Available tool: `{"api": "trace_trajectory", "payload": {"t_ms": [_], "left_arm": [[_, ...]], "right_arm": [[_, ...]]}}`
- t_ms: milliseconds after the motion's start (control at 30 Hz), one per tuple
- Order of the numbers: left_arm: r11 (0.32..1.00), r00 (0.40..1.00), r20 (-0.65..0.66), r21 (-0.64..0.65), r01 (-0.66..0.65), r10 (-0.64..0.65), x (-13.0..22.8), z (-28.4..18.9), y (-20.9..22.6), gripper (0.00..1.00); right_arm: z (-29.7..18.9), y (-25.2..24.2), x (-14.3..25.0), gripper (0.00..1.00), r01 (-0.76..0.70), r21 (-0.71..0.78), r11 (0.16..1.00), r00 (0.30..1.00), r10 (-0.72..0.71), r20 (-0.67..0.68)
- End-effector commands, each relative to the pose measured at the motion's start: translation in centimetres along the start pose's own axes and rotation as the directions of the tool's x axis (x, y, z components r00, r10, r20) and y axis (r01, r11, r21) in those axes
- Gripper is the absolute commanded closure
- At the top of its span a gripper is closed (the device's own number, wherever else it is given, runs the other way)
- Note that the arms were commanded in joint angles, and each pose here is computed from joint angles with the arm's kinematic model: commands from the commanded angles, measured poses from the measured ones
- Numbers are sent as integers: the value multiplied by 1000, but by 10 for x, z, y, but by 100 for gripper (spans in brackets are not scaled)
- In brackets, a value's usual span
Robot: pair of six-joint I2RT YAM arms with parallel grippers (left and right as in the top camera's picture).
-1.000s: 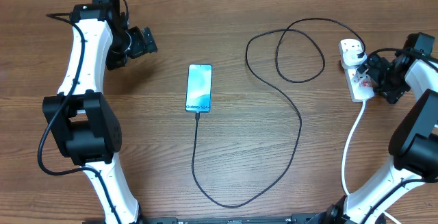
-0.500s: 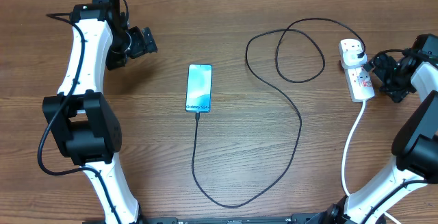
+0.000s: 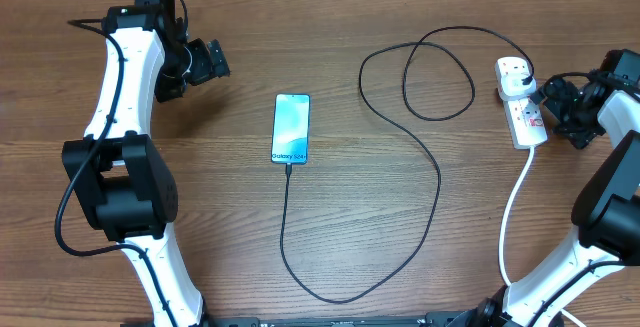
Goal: Plug charger to phone and switch on socket
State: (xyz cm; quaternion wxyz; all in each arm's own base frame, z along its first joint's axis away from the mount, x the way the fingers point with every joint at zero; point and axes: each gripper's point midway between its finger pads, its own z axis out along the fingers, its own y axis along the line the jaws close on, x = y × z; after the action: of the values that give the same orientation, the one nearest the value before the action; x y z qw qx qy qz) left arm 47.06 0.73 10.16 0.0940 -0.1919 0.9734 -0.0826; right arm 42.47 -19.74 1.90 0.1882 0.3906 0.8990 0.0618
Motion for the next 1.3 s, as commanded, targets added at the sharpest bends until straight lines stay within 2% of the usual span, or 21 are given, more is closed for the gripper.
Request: {"api": "trace_trajectory", "payload": {"t_ms": [0,600,733,933,1100,1267], "left_arm": [[1000,1000,12,12,-4,4,-2,-5,-3,0],[1000,1000,12,12,-4,4,-2,-5,-3,0],[1000,1000,12,12,-4,4,-2,-5,-3,0],[1000,1000,12,13,-4,4,-2,-5,-3,0],[1000,1000,12,12,-4,4,-2,-5,-3,0],[1000,1000,12,12,-4,4,-2,-5,-3,1]], "right_arm": [[8,1,8,0,9,-5,1000,1000,-9,-20],[7,-2,22,0,3,1,1000,997,-3,-79],[2,1,19,0,49,-6,999,995,-49,-81],[-41,14,4,0,124,-14,992,989,-125,-73],[-88,18,-10,0,171,12,985,985,-171,7],[-99,15,-14,0,174,39,984,984,-176,35]]}}
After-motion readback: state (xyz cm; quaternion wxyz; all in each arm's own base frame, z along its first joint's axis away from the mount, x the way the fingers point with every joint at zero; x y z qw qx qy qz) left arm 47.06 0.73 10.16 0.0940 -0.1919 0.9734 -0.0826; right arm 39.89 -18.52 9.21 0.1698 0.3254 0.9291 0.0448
